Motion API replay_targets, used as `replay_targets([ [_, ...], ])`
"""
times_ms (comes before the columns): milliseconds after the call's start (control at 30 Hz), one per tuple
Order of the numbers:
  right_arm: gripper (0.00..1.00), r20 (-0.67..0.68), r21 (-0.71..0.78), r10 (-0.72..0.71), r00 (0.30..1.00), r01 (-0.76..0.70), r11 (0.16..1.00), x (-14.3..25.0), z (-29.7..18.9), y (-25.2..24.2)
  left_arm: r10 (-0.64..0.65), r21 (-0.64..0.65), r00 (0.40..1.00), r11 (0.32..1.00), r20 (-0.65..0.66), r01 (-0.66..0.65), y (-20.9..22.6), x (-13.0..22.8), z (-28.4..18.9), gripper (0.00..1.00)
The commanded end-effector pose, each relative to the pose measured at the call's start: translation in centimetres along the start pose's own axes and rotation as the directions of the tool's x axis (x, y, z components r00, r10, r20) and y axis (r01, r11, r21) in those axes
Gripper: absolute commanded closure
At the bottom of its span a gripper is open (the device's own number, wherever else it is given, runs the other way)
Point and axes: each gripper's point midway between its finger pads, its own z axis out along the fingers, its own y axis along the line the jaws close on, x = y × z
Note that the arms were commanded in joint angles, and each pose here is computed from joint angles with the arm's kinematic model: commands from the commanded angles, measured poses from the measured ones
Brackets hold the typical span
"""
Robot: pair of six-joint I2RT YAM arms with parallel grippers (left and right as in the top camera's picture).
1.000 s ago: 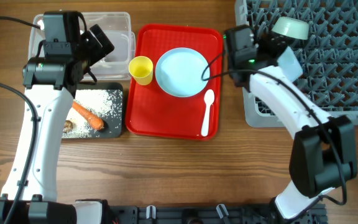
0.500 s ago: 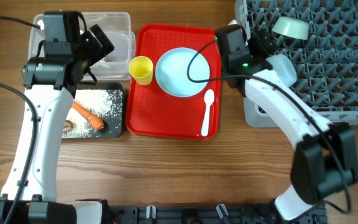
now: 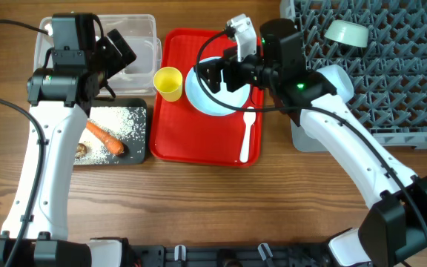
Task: Sort waste into correct bins and load items into the dishwasher rack
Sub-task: 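Return the right gripper to the light blue plate and grasp its rim, then lift the light blue plate off the red tray with the right gripper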
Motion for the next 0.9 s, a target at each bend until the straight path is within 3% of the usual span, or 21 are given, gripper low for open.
replay_targets([
  [0,0.00,-0.014,0.035,0.091,0.996,-0.091,0.995,0.6,0.7,-1.2,-0.010,-0.014,1.000,1.000,0.005,0.011,0.4,-0.2,0.1,0.00],
  [200,0.00,-0.100,0.179,0.271,0.957,-0.251,0.951,4.6,2.5,-4.7,-0.010,-0.014,1.000,1.000,0.005,0.011,0.4,-0.2,0.1,0.00],
  [433,0.00,-0.116,0.521,0.337,0.934,-0.232,0.821,8.5,0.9,-11.1,-0.010,-0.014,1.000,1.000,0.005,0.010,0.4,-0.2,0.1,0.00],
  [600,0.00,-0.123,0.550,0.370,0.921,-0.247,0.798,9.1,-0.2,-12.3,-0.010,-0.014,1.000,1.000,0.005,0.011,0.4,-0.2,0.1,0.00],
  [667,0.09,-0.121,0.510,0.331,0.936,-0.227,0.830,8.7,1.2,-12.7,-0.010,-0.014,1.000,1.000,0.005,0.011,0.4,-0.2,0.1,0.00],
  [867,0.12,-0.198,0.517,0.402,0.894,-0.253,0.818,13.8,5.7,-15.7,-0.010,-0.014,1.000,1.000,0.005,0.011,0.4,-0.2,0.1,0.00],
])
